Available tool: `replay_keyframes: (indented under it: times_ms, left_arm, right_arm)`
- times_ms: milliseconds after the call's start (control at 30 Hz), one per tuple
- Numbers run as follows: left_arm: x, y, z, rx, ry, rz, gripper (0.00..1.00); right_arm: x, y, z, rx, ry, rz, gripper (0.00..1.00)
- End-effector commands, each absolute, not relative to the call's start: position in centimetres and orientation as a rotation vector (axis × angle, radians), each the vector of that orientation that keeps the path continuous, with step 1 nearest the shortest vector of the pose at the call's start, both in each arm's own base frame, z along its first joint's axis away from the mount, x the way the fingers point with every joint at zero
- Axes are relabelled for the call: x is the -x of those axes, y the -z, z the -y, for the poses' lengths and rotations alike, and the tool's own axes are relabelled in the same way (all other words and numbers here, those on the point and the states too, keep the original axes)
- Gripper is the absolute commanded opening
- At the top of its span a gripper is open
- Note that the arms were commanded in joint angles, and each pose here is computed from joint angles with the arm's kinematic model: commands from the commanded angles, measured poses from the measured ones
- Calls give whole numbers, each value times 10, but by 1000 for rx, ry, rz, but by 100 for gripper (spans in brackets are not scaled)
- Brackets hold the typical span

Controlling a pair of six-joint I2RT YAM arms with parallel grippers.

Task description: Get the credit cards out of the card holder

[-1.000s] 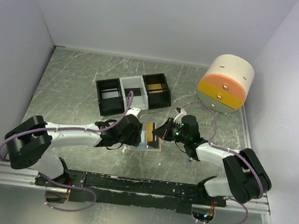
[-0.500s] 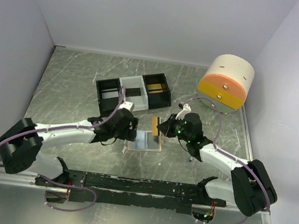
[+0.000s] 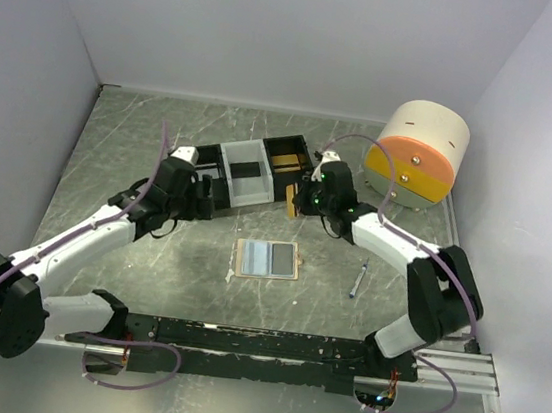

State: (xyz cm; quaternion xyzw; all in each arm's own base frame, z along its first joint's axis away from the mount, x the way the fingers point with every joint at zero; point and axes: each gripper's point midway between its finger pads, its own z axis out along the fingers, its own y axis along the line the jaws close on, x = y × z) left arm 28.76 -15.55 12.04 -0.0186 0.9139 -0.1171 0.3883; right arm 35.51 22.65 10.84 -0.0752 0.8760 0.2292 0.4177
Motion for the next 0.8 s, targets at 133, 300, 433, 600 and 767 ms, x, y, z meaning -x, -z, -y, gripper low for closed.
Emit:
replay_keyframes:
  times_ms: [133, 300, 433, 600, 767]
  left_arm:
    - [-293, -168, 137, -13, 250, -2272, 96]
    - [-292, -166, 119, -41, 124, -2275, 95]
    - [-289, -165, 112, -83, 72, -2283, 94]
    - [-286, -163, 104, -74, 36, -2277, 93]
    - [-279, -156, 97, -61, 13, -2288, 92]
  right_arm:
    - [-377, -101, -233, 301, -486, -2293, 0]
    - [-396, -109, -231, 295, -421, -2269, 0]
    - [-423, -115, -222, 285, -350, -2235, 0]
    - [-453, -119, -229, 294, -331, -2180, 0]
    - [-468, -103, -239, 311, -342, -2186, 0]
